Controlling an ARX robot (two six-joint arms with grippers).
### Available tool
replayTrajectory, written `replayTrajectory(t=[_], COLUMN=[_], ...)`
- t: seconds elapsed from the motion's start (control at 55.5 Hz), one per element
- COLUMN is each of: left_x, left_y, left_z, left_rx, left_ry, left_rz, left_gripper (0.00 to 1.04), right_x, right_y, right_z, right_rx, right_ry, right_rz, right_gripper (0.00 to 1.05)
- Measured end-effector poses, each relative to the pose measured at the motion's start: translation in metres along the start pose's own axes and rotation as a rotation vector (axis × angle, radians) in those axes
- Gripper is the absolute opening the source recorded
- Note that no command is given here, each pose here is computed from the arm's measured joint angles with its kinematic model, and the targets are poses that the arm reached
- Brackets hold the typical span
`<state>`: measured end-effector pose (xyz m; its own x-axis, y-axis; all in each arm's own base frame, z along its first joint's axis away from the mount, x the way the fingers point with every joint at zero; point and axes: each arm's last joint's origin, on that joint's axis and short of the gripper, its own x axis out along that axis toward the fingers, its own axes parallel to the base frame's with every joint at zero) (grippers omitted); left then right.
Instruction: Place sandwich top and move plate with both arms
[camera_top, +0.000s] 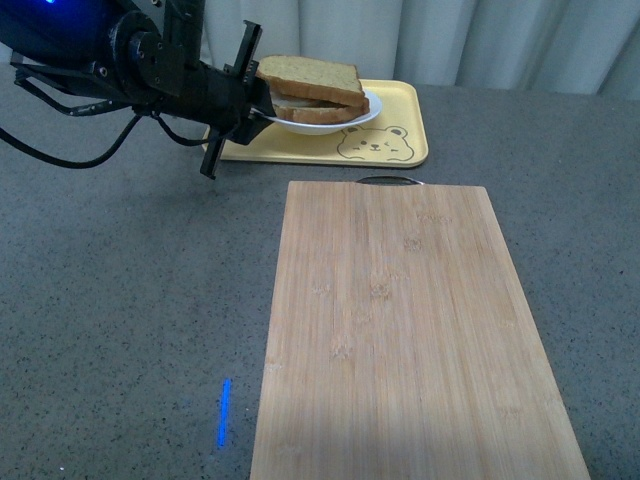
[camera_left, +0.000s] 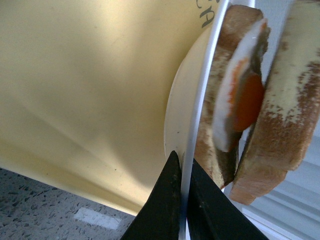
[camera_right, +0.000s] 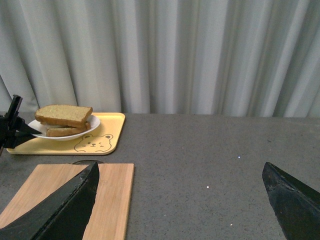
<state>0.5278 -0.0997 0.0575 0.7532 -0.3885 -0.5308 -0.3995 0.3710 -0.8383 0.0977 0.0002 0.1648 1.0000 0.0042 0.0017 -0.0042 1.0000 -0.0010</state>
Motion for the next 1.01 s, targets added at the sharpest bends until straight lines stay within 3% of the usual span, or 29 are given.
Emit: replayTrajectory(t=[0.216, 0.288, 0.414, 0.739, 0.865, 0.955, 1.009], left_x=[-0.001, -0.004, -0.026, -0.095, -0.111, -0.146, -0.170], left_y=[-0.003, -0.002, 0.001, -0.009, 0.016, 0.031, 0.029], left_z=[0.001, 0.000, 0.002, 0.003, -0.003, -0.016, -0.020], left_rx=[0.006, 0.020, 0.038, 0.144, 0.635, 0.955, 1.048], left_ry=[-0.001, 0.008, -0.011, -0.078, -0.500, -0.640, -0.708], left_rz=[0.001, 0.032, 0.075, 0.147, -0.005, -0.035, -0.057], left_gripper=[0.07, 0.18, 0.46, 0.99, 0.77, 0.61, 0.52], right_x=[0.000, 0.000, 0.000, 0.000, 0.000, 0.000, 0.000], right_y=[0.000, 0.000, 0.000, 0.000, 0.000, 0.000, 0.000], right_z=[0.000, 0.000, 0.000, 0.000, 0.000, 0.000, 0.000], right_rx=[0.000, 0.000, 0.000, 0.000, 0.000, 0.000, 0.000], right_ry=[0.000, 0.000, 0.000, 0.000, 0.000, 0.000, 0.000], right_rz=[0.000, 0.000, 0.000, 0.000, 0.000, 0.000, 0.000], right_gripper=[0.95, 0.95, 0.95, 0.95, 0.95, 0.95, 0.95])
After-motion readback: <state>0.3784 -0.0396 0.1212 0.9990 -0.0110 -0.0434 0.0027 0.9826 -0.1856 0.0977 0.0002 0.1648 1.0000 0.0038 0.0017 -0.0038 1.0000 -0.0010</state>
